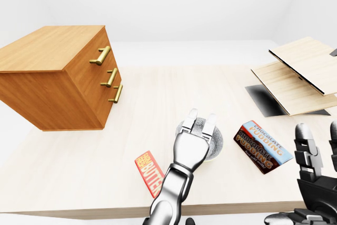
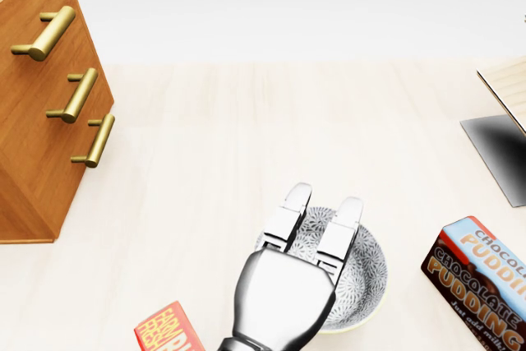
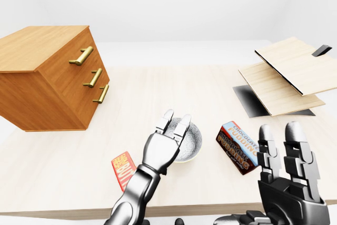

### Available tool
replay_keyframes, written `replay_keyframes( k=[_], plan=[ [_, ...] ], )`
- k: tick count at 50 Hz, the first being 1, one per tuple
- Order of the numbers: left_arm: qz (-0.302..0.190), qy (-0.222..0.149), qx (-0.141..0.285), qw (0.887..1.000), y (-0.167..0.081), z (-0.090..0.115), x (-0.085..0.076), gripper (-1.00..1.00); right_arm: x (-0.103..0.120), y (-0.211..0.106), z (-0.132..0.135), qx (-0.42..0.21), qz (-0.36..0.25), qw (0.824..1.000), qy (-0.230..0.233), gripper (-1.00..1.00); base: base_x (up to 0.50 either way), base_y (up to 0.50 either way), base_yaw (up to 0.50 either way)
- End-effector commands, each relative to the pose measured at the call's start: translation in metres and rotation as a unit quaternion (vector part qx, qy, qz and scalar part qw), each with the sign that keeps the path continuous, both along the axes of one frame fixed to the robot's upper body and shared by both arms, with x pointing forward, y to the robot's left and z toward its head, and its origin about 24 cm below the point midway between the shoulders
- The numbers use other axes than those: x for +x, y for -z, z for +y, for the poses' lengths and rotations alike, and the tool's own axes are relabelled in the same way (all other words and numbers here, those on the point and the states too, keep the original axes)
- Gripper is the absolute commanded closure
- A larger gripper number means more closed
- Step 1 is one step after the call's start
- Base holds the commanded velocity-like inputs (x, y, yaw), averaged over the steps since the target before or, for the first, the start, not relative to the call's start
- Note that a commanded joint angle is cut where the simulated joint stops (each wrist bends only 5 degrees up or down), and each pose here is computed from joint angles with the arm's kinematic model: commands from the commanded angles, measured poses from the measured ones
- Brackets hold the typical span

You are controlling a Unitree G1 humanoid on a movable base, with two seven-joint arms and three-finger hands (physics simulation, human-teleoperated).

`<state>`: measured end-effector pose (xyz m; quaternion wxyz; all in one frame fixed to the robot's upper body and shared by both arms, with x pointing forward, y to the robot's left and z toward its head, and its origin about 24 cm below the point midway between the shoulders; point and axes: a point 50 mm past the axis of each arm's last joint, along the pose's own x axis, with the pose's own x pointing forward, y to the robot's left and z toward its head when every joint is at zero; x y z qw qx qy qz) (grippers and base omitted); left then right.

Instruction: Close the top drawer of the cabinet and put the bowl on top of it.

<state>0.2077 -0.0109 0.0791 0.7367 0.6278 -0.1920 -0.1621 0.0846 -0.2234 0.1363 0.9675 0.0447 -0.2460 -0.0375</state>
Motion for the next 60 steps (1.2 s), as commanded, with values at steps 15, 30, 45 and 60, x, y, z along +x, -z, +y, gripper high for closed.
replay_keyframes(
  k=[15,30,45,60],
  plan=[
    [0.008,-0.002,0.016,1.000,0.012,-0.004,0.005,-1.00,-0.003,-0.002,-0.003,-0.005,-0.003,1.000,0.008,-1.00,0.00,0.00,0.00],
    [0.014,-0.005,0.021,1.000,0.020,-0.006,0.011,-1.00,-0.003,-0.002,-0.004,-0.006,-0.002,1.000,0.011,-1.00,0.00,0.00,0.00],
    [0.027,-0.009,0.020,0.999,0.031,-0.008,0.016,-1.00,-0.004,-0.002,-0.006,-0.003,-0.001,1.000,0.016,-1.00,0.00,0.00,0.00],
    [0.031,-0.011,0.021,0.999,0.035,-0.009,0.019,-1.00,-0.004,-0.002,-0.007,-0.006,0.000,1.000,0.019,-1.00,0.00,0.00,0.00]
  ],
)
